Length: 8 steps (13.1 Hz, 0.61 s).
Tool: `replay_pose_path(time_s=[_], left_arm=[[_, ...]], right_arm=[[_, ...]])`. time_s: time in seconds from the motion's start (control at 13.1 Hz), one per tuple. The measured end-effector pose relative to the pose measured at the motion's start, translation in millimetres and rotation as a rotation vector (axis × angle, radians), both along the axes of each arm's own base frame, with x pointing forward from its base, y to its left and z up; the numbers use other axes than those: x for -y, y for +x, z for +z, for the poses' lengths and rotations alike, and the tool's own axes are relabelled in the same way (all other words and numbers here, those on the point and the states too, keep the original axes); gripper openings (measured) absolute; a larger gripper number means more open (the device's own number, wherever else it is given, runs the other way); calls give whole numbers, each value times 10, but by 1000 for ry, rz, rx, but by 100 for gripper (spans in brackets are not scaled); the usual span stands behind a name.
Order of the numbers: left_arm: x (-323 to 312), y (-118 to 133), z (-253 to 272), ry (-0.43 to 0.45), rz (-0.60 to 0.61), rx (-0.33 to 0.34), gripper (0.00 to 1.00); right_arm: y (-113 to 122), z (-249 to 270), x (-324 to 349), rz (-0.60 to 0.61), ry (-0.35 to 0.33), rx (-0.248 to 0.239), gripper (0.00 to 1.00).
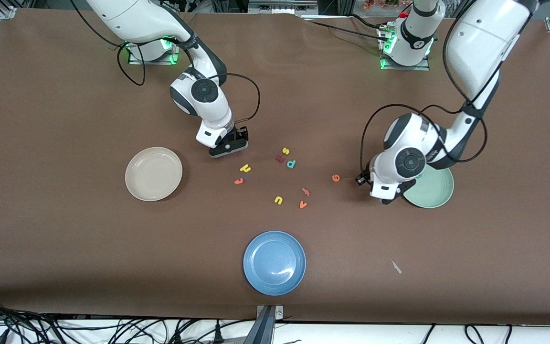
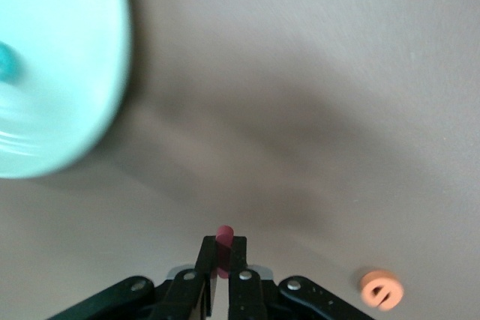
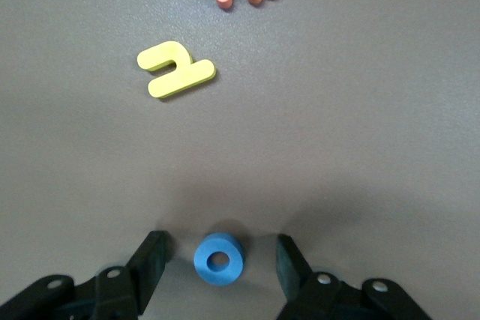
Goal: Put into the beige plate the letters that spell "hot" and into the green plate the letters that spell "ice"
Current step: 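Drop the pink letter in the green plate while the right drops o in beige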
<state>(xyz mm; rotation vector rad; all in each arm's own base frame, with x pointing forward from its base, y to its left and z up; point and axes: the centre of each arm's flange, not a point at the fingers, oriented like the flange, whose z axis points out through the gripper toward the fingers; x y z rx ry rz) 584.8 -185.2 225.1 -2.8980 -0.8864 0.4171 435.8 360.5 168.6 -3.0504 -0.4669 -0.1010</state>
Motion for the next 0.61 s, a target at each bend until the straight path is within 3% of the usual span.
replay_pose_path(time_s=[0.15, 0.23, 0.3, 0.38, 0.61], left_arm=[[-337, 1, 335, 9, -94, -52, 7], [-521, -6, 418, 2, -139, -78, 7], [-709, -6, 429, -12, -171, -97, 7], [-904, -16, 374, -33, -202, -115, 7], [-1392, -94, 90, -107, -279, -165, 7]], right_arm=[[5, 5, -3, -5, 1, 1, 63], [7, 14, -13, -5, 3, 3, 55], [8, 14, -13, -6, 3, 3, 55], [11, 22, -22, -6, 4, 4, 48], [12, 29, -29, -7, 6, 6, 42]])
